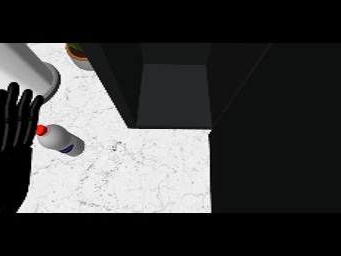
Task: Pick up the bottled water, place it into the cabinet and close the cabinet
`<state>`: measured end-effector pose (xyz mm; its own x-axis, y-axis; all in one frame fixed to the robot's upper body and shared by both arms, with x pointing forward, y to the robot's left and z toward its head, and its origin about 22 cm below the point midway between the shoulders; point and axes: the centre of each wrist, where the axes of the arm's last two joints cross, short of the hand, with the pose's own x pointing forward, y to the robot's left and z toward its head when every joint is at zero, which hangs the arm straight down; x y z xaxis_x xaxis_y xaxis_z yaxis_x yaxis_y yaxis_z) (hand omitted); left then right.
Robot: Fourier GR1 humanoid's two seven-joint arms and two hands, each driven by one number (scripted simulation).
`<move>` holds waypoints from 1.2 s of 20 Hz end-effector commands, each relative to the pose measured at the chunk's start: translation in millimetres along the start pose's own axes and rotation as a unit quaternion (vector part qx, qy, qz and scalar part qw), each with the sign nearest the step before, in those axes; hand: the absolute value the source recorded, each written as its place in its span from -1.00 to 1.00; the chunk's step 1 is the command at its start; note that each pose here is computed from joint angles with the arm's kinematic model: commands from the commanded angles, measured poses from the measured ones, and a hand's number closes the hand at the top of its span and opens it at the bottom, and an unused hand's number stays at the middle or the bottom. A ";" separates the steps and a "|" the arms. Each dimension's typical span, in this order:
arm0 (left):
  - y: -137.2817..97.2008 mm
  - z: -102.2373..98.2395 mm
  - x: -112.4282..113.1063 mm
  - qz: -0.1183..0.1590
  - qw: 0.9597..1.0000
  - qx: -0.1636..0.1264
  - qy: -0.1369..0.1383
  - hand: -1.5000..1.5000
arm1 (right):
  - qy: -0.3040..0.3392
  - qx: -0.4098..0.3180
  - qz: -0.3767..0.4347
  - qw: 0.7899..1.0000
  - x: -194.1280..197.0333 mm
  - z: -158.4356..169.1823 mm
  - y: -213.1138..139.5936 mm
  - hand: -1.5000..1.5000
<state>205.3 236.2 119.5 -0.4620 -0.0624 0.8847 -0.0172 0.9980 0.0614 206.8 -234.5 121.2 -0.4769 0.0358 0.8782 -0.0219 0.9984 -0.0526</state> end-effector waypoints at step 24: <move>157.7 17.0 20.5 0.143 0.980 -0.096 0.097 -1.00 | 0.033 0.113 -0.045 0.992 91.2 54.1 48.2 -1.00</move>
<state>180.5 384.7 144.3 -0.2704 0.1951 0.9428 0.2783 0.9533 -0.1175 131.0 -194.3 160.0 -0.4119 -0.0509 0.9098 -0.2657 0.9618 -0.0665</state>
